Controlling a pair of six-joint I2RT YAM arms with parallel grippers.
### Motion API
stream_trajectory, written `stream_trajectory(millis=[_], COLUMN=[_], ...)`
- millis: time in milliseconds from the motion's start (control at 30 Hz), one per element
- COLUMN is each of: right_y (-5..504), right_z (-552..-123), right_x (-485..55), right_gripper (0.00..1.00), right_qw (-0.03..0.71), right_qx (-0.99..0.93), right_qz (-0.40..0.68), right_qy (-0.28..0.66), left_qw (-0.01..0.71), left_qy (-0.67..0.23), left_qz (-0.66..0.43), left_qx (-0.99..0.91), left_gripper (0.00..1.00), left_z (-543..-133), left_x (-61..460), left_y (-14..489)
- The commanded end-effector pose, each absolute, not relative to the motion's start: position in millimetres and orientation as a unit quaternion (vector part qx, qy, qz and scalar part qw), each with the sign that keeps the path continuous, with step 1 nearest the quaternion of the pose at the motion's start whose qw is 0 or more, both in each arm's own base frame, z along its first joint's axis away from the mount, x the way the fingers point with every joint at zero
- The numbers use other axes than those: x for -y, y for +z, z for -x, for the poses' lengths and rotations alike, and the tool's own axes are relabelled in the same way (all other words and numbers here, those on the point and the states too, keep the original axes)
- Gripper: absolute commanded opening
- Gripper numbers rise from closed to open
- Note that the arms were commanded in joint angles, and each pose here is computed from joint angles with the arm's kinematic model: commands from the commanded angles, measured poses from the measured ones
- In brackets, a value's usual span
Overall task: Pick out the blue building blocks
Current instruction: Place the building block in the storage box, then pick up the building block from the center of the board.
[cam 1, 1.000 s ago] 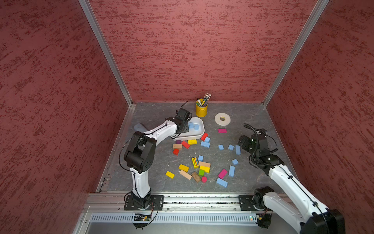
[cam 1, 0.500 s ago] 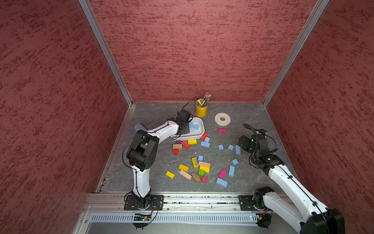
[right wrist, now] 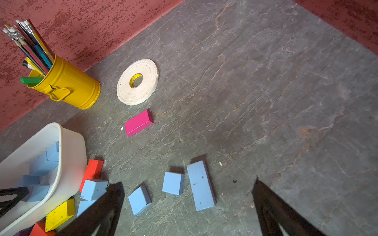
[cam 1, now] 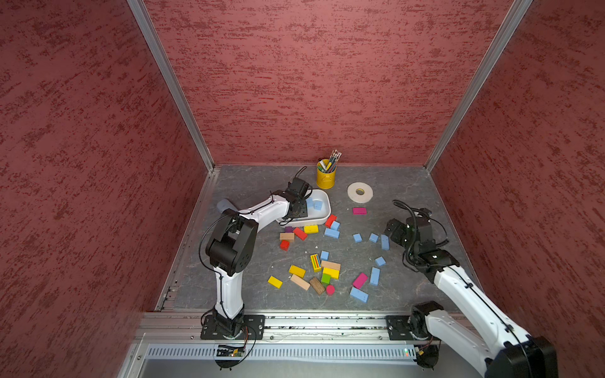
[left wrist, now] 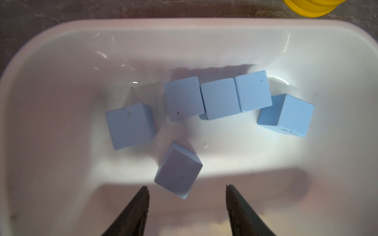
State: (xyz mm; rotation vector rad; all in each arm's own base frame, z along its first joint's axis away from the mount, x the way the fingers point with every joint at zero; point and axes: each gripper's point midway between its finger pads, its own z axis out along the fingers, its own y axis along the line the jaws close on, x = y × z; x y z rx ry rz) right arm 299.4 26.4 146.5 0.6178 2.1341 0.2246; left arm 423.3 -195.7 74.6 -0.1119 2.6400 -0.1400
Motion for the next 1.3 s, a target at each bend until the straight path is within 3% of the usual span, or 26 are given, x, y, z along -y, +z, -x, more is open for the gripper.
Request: stream_trajectory(millis=[0, 333, 667, 1000, 1267], right_y=[146.1, 147.9, 150.7, 134.3, 119.3], right_z=[-302.3, -310.6, -328.0, -352.1, -368.7], right_x=[-29.6, -46.7, -68.5, -101.2, -143.5], right_gripper=[0.99, 0.99, 0.99, 0.94, 0.89], right_qw=[0.441, 0.431, 0.405, 0.356, 0.326], right_qx=[-0.857, -0.861, -0.871, -0.879, -0.898], right_qz=[-0.247, -0.227, -0.209, -0.214, -0.189], right_qy=[0.106, 0.144, 0.184, 0.236, 0.226], left_qw=[0.285, 0.382, 0.404, 0.402, 0.42], left_qy=[-0.084, -0.135, -0.175, -0.208, -0.213], left_qz=[0.026, 0.018, -0.012, -0.145, -0.217], left_qx=[-0.954, -0.914, -0.898, -0.88, -0.855], left_gripper=[0.68, 0.86, 1.0, 1.0, 1.0], left_z=[-418.5, -368.0, -304.6, -264.9, -244.6], left_x=[203.8, 188.2, 165.5, 168.5, 171.4], left_y=[122.0, 222.6, 257.3, 266.2, 273.2])
